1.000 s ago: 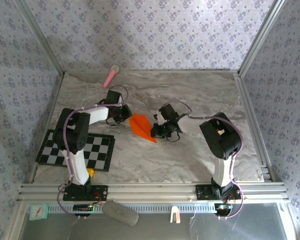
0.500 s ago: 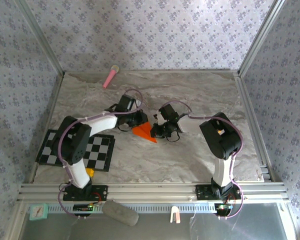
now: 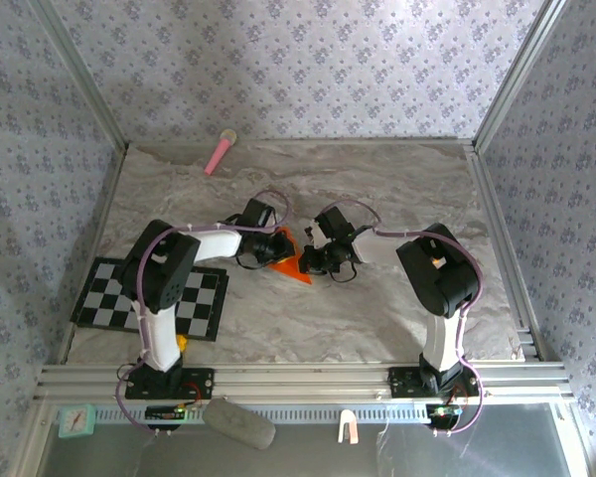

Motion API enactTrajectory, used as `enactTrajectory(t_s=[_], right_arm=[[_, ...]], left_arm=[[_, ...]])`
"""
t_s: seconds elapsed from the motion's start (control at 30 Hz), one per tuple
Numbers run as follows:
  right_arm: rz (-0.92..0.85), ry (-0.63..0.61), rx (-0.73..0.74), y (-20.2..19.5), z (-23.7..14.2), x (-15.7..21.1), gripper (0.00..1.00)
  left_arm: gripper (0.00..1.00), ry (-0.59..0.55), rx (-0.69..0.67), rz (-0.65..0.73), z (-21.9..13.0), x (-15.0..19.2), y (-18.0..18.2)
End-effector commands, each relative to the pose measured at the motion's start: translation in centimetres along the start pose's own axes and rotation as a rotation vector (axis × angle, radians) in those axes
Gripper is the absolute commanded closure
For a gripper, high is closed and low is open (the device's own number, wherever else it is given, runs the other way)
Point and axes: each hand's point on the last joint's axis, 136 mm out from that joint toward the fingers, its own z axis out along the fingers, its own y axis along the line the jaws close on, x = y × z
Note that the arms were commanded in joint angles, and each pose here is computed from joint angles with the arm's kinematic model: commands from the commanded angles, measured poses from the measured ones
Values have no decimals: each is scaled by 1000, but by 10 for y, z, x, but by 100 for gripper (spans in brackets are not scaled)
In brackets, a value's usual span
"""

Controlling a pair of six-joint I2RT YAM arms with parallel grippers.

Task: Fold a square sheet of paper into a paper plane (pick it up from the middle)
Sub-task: Fourth fold the wing at the center of the table.

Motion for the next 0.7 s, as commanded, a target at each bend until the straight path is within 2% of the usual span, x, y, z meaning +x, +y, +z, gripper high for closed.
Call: enactTrajectory(t_s=[0.0,0.23,0.37,0.47,0.67], right_arm=[[125,240,308,-83,9,79,96],[146,248,321,-88,9,85,97],[145,239,312,-84,11,83,97],[143,235,305,-80,11,81,97],[142,203,268,-68,10,71,97]], left_arm=[[87,-83,-86,-13,-6,-38,41],[87,-144,-132,-31,-27,-81,76],[87,-168,-143,-34,-35,-103,85],[87,-180,-144,-9,-45,-115,75],[87,-241,-47,31,-84,-109,20]])
